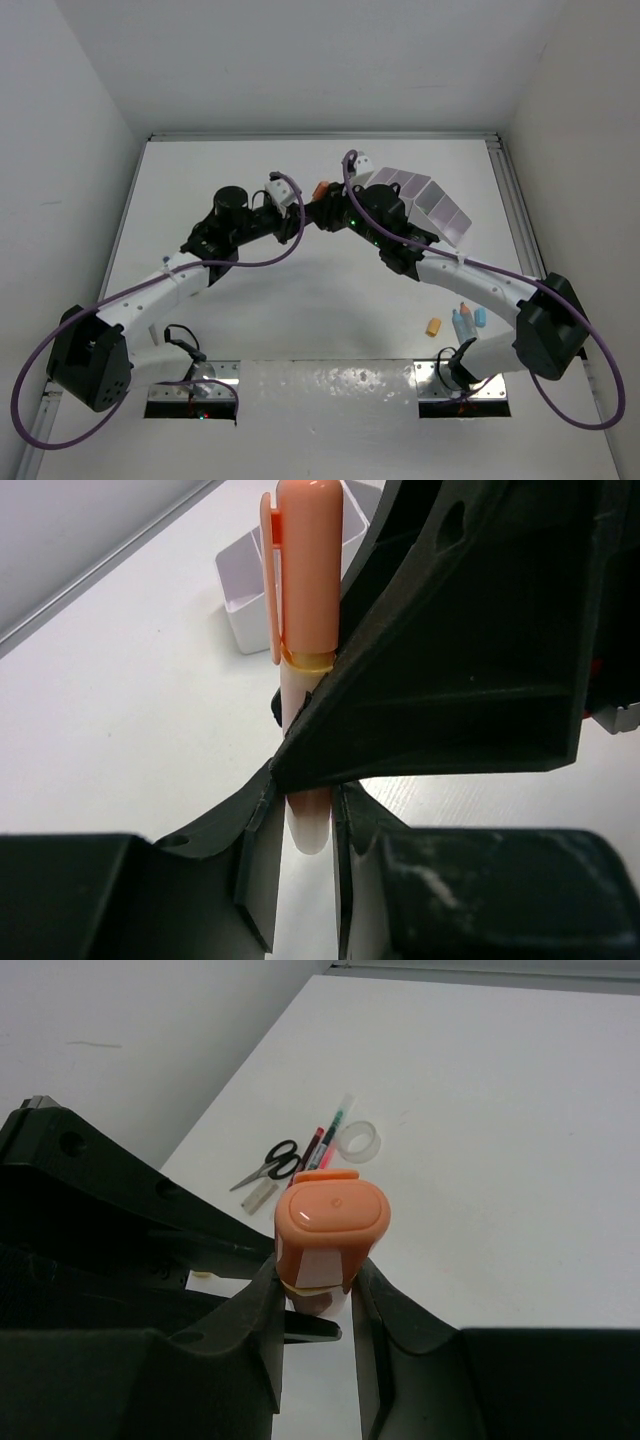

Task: Sort the stationery into containers
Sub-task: Close the pen cap on the pen.

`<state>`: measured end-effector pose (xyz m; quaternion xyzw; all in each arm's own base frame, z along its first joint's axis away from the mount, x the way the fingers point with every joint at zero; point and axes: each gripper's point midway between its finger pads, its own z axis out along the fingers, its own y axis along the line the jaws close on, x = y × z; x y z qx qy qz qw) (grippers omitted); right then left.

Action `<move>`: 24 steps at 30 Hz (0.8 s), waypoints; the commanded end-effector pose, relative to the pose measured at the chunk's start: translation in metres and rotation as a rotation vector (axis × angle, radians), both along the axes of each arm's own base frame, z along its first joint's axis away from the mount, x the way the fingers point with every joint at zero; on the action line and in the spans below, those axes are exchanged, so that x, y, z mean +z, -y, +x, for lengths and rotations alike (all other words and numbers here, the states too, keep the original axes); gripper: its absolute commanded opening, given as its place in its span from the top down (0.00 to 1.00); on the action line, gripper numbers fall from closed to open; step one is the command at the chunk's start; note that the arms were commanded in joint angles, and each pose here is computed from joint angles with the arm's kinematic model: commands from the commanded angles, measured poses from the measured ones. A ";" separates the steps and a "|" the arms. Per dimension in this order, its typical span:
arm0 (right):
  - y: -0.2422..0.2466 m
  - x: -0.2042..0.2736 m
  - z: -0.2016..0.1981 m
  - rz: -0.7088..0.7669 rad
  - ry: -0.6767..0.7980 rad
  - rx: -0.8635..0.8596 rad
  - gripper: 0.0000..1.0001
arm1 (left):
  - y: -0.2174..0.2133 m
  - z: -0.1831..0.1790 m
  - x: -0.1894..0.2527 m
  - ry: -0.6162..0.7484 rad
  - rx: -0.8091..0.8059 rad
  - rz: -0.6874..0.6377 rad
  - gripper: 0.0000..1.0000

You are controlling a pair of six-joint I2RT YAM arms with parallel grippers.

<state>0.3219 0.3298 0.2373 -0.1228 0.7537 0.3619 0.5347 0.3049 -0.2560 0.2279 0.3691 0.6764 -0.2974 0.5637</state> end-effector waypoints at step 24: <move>-0.011 0.070 0.005 0.084 0.144 0.026 0.65 | -0.002 0.001 0.082 0.163 0.103 -0.425 1.00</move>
